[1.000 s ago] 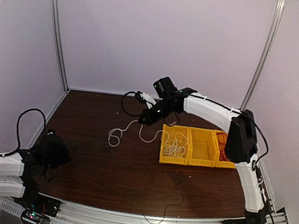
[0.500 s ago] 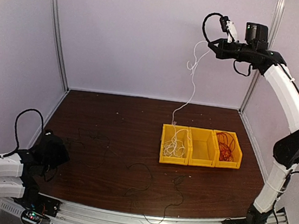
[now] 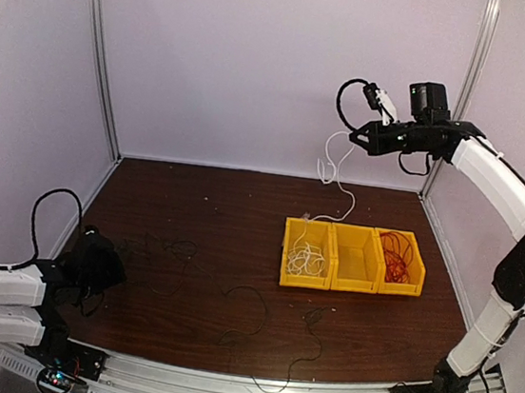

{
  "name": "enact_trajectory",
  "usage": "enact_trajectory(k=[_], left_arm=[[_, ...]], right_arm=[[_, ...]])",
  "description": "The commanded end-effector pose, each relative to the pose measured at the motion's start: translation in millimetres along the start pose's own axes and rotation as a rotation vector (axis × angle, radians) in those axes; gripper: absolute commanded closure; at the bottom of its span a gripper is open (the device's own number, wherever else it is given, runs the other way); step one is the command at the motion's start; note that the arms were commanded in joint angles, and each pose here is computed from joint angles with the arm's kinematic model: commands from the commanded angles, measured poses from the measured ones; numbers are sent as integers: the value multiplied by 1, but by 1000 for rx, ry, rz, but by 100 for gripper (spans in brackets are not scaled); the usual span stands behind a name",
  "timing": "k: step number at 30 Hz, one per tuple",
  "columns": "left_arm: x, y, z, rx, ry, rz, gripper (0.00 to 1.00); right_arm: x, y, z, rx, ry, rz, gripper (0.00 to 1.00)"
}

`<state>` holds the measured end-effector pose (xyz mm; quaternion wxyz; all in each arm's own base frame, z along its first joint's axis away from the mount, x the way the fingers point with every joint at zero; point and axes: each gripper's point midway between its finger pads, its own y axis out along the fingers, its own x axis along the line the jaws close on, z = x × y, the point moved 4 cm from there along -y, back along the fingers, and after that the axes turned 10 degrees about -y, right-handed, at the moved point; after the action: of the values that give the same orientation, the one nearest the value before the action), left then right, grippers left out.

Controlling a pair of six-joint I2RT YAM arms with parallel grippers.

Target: Untangle the cables

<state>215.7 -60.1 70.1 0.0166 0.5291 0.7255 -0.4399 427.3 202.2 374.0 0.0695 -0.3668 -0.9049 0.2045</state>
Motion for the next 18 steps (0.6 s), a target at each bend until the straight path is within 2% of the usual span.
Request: enact_trajectory(k=[1, 8, 14, 18], left_arm=[[-16, 0, -10, -27, -4, 42, 100], [-21, 3, -9, -24, -10, 59, 100], [-23, 5, -7, -11, -8, 66, 100], [-22, 4, -7, -6, -1, 60, 100]], right_arm=[[33, -5, 16, 14, -55, -98, 100], [56, 4, 52, 79, -42, -150, 100], [72, 38, 92, 175, -38, -228, 100], [101, 47, 88, 180, -70, -335, 100]])
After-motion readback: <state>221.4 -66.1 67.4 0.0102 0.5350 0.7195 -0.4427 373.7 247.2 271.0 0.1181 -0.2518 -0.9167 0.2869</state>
